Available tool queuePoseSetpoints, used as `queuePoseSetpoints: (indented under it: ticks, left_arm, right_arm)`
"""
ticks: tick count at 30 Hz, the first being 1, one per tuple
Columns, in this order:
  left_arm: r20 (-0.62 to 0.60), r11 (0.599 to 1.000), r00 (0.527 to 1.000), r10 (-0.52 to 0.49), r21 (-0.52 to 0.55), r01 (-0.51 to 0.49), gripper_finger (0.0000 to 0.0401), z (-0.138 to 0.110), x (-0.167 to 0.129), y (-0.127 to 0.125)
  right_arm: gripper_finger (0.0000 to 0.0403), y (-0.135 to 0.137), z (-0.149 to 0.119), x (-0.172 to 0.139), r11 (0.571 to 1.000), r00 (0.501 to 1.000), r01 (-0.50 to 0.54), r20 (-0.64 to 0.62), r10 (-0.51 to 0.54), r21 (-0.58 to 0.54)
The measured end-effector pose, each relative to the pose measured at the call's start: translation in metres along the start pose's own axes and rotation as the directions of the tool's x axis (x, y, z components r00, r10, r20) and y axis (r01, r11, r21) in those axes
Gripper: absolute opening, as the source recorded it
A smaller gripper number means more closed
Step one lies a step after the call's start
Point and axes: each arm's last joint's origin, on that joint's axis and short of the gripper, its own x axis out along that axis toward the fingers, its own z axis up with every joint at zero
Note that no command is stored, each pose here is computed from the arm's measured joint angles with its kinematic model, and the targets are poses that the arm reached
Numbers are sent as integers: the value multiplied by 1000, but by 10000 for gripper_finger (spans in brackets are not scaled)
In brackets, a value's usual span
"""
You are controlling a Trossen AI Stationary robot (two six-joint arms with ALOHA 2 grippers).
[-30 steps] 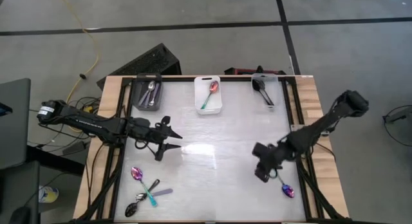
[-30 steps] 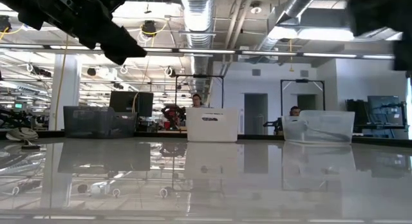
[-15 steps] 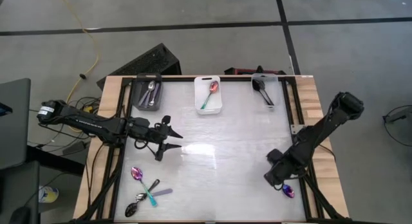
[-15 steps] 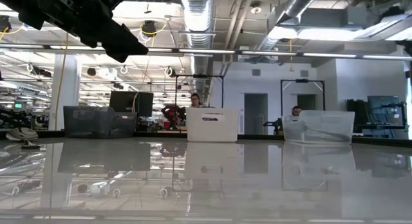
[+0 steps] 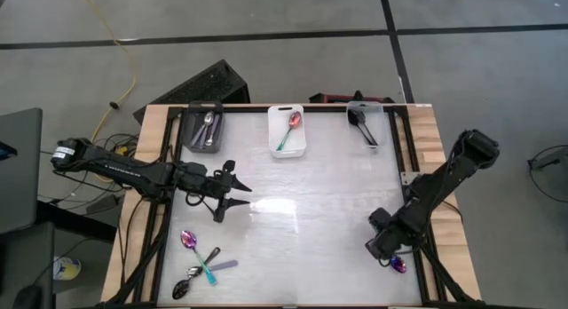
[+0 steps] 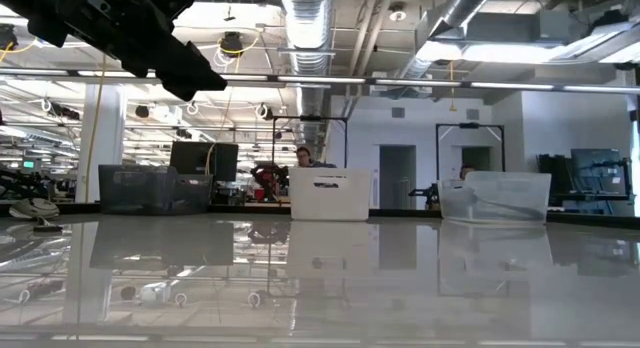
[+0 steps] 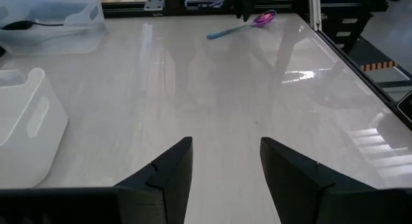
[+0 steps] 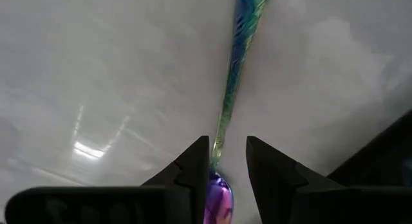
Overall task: Sort silverware by color (type)
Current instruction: Put the blue spoon into the white bin
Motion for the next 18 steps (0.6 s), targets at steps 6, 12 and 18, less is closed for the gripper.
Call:
queuePoseSetpoints:
  ticks: [6, 12, 18]
  left_arm:
    - [0, 1000, 1000, 0, 10, 0, 167, 0, 0, 0]
    - [7, 1000, 1000, 0, 14, 0, 167, 1, 0, 0]
    - [8, 1000, 1000, 0, -1, 0, 167, 1, 0, 0]
  right_arm:
    - [126, 11, -7, 24, 999, 999, 34, 1, -34, -37]
    - [118, 17, -6, 40, 994, 995, 101, 7, -100, -30]
    - [32, 21, -2, 36, 993, 996, 84, 11, -84, -82]
